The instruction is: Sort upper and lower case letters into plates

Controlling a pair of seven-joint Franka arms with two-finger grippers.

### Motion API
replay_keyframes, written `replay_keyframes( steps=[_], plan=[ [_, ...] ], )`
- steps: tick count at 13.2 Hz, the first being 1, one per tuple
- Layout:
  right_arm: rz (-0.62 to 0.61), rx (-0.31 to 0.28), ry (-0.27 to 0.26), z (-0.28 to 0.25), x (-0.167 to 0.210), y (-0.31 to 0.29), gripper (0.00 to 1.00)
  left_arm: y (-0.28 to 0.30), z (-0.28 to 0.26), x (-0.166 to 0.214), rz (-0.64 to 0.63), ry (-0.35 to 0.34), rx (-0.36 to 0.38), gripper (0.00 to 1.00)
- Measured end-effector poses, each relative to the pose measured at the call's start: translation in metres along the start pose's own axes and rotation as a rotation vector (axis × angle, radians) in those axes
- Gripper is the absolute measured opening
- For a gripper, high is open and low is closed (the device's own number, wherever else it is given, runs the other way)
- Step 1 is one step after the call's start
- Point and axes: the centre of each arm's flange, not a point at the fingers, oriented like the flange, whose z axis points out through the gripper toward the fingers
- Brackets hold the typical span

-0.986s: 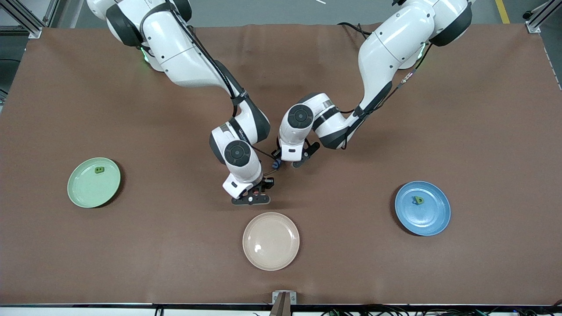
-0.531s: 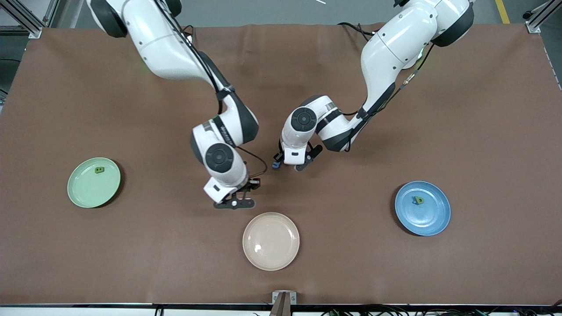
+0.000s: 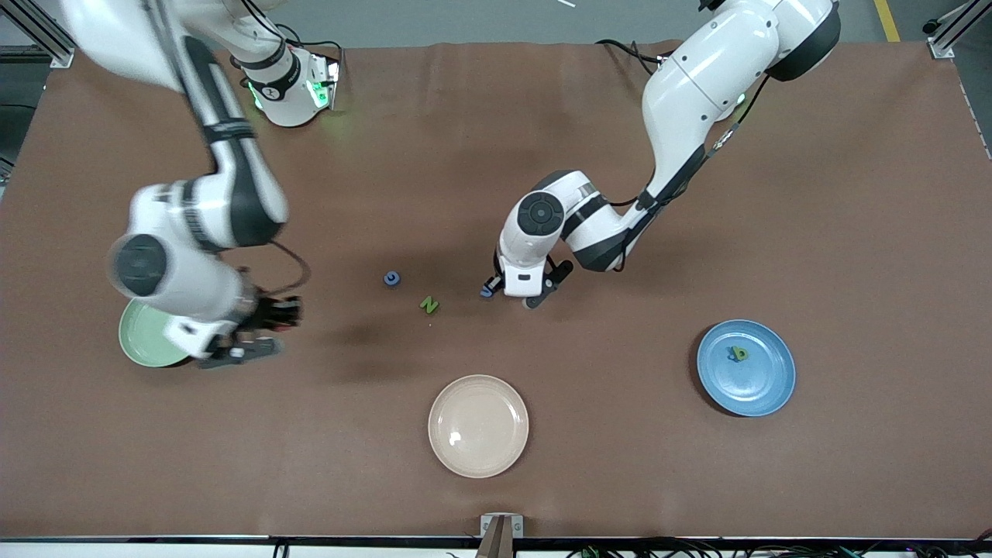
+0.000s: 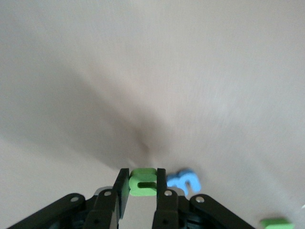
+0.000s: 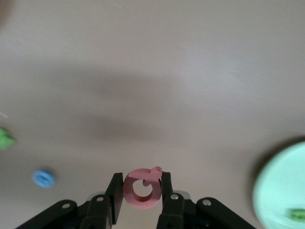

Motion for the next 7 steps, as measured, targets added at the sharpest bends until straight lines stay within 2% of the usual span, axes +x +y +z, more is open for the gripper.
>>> replay_keyframes(
  steps=[2, 3, 7],
  plan=[
    [-0.038, 0.019, -0.012, 0.012, -0.037, 0.091, 0.36, -0.001, -0.034, 0.055, 0.000, 0.045, 0.022, 0.27],
    [-0.059, 0.020, -0.002, 0.020, -0.052, 0.127, 0.36, -0.007, -0.051, 0.092, 0.014, 0.067, 0.040, 0.27],
    [-0.131, -0.002, 0.034, 0.063, -0.085, 0.207, 0.36, -0.063, -0.093, 0.261, 0.130, 0.092, 0.118, 0.27]
  ],
)
